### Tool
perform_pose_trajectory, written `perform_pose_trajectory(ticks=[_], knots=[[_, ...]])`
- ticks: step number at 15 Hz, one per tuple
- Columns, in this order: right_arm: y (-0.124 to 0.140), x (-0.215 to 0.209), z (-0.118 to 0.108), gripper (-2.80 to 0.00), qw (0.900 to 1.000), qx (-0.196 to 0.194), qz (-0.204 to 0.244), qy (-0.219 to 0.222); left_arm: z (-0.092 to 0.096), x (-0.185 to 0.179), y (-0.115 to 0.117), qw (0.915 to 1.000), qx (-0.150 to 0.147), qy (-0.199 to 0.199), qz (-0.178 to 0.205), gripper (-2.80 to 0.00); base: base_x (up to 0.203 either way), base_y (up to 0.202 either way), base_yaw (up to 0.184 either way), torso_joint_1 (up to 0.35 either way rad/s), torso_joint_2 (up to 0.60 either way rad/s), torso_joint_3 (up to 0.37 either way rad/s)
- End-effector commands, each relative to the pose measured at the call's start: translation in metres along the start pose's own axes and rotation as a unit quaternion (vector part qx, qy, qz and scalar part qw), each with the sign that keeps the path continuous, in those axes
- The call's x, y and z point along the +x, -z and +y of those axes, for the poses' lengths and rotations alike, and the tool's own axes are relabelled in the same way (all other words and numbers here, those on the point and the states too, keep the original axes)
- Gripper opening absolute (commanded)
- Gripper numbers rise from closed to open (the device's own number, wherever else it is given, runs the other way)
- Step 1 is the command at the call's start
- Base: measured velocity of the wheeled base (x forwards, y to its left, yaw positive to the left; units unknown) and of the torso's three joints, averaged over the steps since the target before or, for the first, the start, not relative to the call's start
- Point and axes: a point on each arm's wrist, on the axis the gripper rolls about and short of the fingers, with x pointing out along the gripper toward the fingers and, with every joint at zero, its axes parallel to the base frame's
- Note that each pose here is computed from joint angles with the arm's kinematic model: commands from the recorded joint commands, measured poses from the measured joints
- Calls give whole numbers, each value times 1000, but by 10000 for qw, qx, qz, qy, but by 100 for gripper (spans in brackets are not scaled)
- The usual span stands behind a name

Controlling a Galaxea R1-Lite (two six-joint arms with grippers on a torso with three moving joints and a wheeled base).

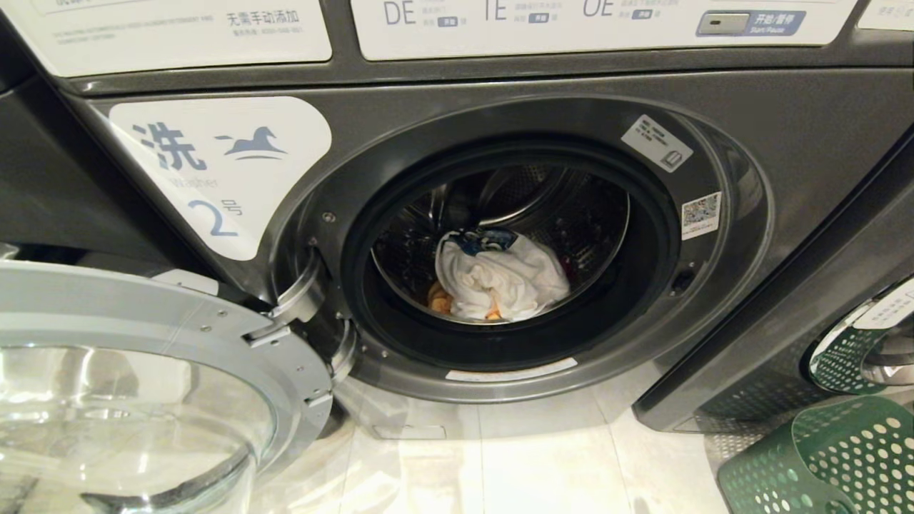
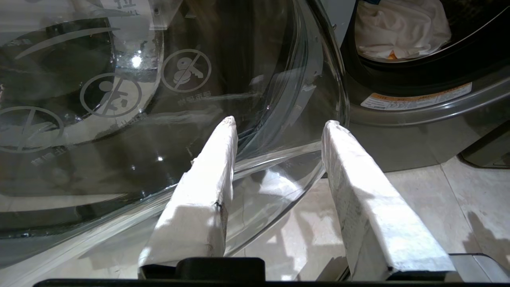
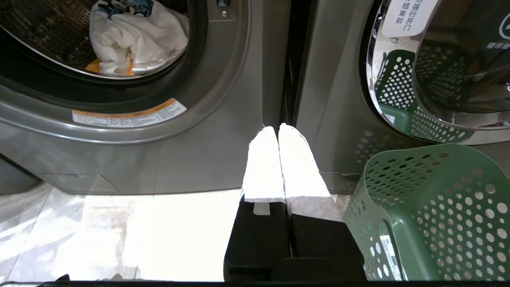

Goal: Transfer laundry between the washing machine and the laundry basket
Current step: Pick a cloth and place it into the basket

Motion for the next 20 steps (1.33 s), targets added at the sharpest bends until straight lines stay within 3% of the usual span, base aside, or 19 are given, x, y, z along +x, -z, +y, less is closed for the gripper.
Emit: perform_pose_trajectory(ticks=[1, 20], knots=[[10, 2, 0, -280, 9998, -76, 173, -13, 0, 0, 1, 10000, -2, -16, 27, -280, 0, 0, 0, 0, 0, 0], [9, 2, 0, -280, 9998, -54, 171, 8, 0, 0, 1, 10000, -2, -16, 27, -280, -13, 0, 0, 1, 1, -1]])
